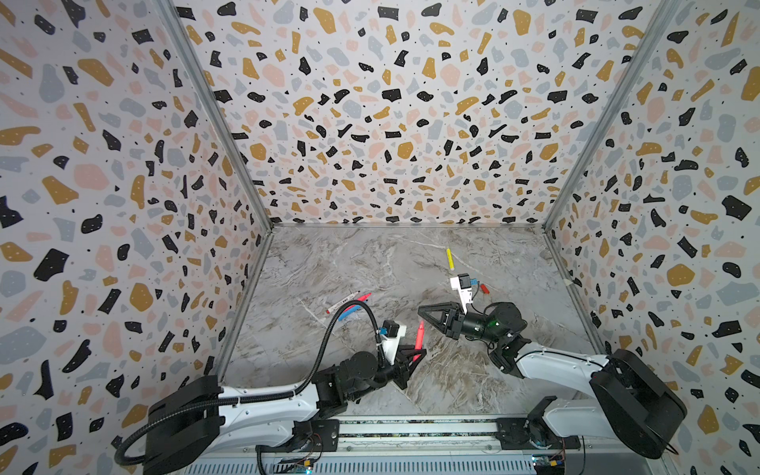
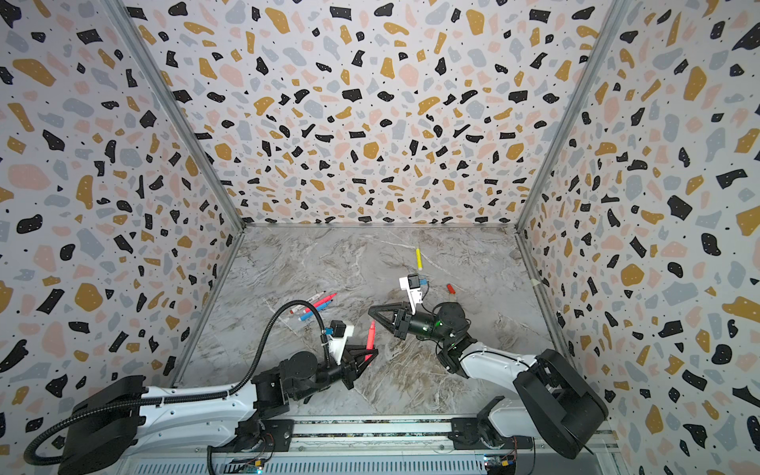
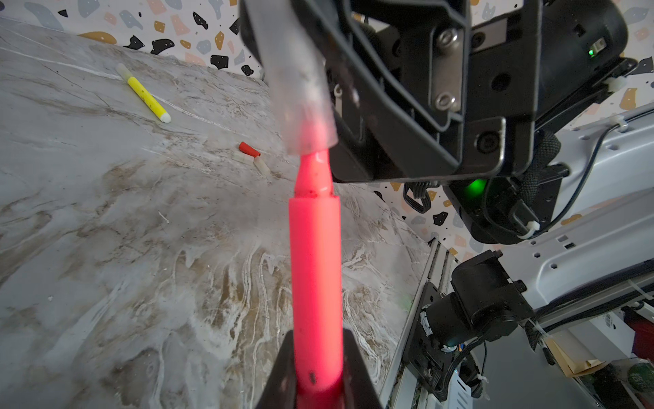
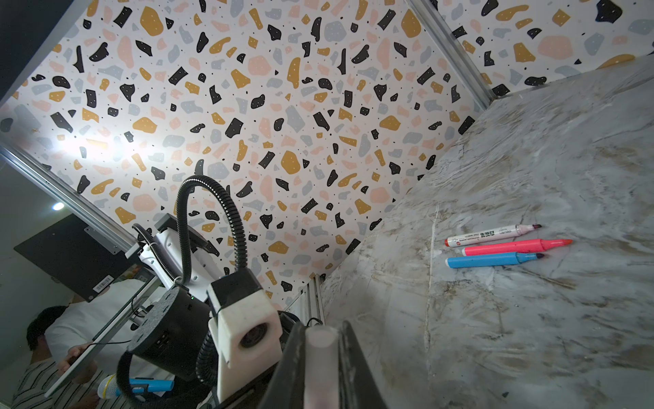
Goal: Insert the pens into the pen caps
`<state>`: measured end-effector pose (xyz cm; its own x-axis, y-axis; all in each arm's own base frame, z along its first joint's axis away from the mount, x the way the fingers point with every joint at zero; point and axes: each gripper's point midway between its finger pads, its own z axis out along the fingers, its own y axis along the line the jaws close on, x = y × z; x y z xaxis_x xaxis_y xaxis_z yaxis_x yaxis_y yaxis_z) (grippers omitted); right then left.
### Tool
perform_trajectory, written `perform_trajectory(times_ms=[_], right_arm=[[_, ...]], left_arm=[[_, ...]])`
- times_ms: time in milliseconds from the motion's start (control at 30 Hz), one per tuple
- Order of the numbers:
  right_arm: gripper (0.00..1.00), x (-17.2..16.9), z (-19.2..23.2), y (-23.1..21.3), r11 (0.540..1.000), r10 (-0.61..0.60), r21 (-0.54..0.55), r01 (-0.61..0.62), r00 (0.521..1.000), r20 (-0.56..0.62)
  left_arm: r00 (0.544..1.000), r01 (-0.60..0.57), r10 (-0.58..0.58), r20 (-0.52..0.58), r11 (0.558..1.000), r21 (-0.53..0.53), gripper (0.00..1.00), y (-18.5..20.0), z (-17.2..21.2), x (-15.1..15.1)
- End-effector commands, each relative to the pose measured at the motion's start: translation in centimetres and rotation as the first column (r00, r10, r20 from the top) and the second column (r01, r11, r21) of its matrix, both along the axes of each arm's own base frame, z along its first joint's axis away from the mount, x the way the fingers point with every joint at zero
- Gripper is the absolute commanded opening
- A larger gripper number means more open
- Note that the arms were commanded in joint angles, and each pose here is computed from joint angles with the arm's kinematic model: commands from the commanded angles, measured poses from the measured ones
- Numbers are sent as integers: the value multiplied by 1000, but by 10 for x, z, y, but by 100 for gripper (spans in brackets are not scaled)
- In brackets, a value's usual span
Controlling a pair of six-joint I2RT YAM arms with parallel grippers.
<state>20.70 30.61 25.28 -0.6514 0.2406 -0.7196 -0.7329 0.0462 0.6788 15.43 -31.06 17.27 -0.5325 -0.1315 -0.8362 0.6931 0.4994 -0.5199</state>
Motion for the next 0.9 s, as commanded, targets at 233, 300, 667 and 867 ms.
perform_trajectory(times_ms=[233,300,667,867], right_arm=[[19,-34,0,9,997,56,56,-59,997,60],[20,-38,-3,10,997,52,56,-56,997,60],[21,-42,-8,4,997,13,78,-17,999,46],[30,-47,-3,2,996,23,86,-29,997,72]], left_arm=[[998,-46,51,31,988,-146,0,3,35,8],[998,-56,61,27,986,-155,0,5,35,8],[995,-92,99,30,977,-191,0,13,40,12],[994,-89,98,40,979,-182,0,14,38,11]])
